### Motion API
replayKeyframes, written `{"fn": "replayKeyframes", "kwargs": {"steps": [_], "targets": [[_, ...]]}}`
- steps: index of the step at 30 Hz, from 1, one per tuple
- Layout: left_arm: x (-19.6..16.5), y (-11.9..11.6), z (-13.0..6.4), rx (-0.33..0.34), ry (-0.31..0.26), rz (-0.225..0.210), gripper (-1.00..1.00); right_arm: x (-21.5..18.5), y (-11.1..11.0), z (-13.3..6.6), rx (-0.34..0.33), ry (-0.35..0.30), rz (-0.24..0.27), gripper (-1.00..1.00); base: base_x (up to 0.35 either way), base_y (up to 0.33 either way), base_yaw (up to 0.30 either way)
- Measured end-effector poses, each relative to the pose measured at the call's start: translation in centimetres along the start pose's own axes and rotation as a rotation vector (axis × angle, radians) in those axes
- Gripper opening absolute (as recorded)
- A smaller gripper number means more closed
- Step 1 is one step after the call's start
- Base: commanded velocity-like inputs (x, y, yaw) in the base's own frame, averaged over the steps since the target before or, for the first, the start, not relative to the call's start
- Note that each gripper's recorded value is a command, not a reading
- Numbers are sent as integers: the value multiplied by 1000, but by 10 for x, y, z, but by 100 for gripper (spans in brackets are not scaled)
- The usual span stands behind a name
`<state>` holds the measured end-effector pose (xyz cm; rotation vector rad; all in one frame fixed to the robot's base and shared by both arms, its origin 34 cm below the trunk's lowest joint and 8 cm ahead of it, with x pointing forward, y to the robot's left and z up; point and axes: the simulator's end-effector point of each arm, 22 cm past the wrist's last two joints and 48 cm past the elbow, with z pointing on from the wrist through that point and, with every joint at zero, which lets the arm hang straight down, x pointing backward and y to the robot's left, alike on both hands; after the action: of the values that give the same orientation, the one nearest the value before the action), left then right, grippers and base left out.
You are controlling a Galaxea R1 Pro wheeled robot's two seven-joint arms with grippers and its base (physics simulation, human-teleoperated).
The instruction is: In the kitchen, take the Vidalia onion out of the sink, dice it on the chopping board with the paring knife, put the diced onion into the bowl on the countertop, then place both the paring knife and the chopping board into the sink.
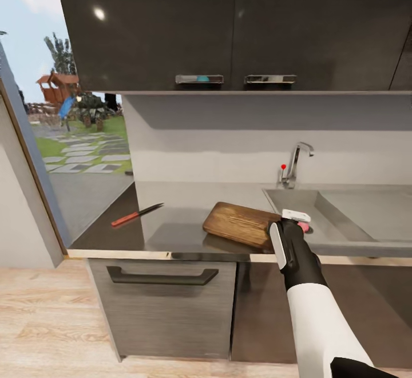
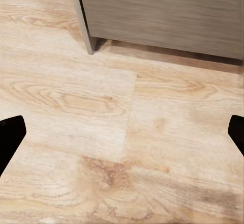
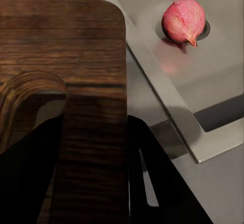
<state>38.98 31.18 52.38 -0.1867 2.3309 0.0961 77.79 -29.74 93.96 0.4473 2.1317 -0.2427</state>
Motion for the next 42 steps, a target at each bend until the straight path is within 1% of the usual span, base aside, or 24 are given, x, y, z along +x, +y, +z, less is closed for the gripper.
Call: {"fn": "replayKeyframes", "kwargs": {"steps": [4,7,13,18,20,24,29,32,36,42], "targets": [[0,0,0,0,-1,0,100,-4,6,3,-66,-6,-3,-100,0,0,0],[0,0,0,0,-1,0,100,-7,3,6,-101,-10,-12,-100,0,0,0],[0,0,0,0,-1,0,100,-10,-2,9,-124,-12,-23,-100,0,0,0],[0,0,0,1,-1,1,100,-12,3,8,-139,-14,-40,-100,0,0,0],[0,0,0,1,-1,1,100,-14,6,8,-156,-20,-55,-100,0,0,0],[0,0,0,1,-1,1,100,-39,24,-1,-209,-40,-91,-100,0,0,0],[0,0,0,1,-1,1,100,-69,34,-10,-221,-59,-106,-100,0,0,0],[0,0,0,1,-1,1,100,-79,47,-8,-234,-38,-123,-100,0,0,0],[0,-1,0,2,-1,2,100,-83,54,-4,-239,-13,-138,-100,0,0,0],[0,-1,0,2,-1,2,100,-68,60,5,-238,42,-160,-100,0,0,0]]}}
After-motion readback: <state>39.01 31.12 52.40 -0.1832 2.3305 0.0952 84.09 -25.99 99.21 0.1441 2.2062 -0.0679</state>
